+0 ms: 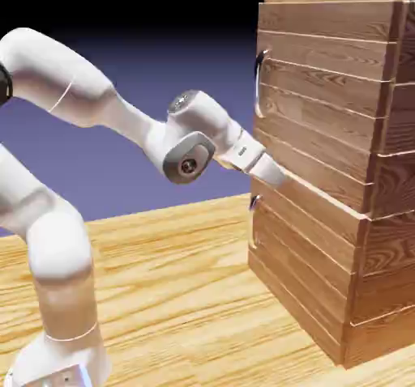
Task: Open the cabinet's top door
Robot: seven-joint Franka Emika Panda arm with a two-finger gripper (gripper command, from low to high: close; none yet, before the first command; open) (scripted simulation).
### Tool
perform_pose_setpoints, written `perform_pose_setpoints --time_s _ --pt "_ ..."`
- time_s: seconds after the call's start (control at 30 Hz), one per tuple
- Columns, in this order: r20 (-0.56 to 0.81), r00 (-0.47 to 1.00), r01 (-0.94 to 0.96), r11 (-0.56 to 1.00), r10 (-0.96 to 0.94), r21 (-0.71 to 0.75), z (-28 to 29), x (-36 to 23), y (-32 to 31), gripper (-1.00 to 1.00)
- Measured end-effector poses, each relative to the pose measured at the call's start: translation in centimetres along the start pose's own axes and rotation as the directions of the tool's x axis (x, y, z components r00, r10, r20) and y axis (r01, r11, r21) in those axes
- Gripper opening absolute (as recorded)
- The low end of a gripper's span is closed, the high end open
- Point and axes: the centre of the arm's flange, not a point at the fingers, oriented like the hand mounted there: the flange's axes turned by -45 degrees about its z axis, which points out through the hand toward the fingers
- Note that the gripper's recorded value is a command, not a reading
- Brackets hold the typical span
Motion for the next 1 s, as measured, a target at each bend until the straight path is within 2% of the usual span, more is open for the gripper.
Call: perform_pose_setpoints --time_s 0.47,1.0 --pt "-0.226 0.973 -0.051 0.999 0.047 -0.01 -5.8 5.2 1.5 0.0" --pt "-0.448 0.892 -0.081 0.996 0.061 -0.025 -10.9 7.5 -0.2 0.0"
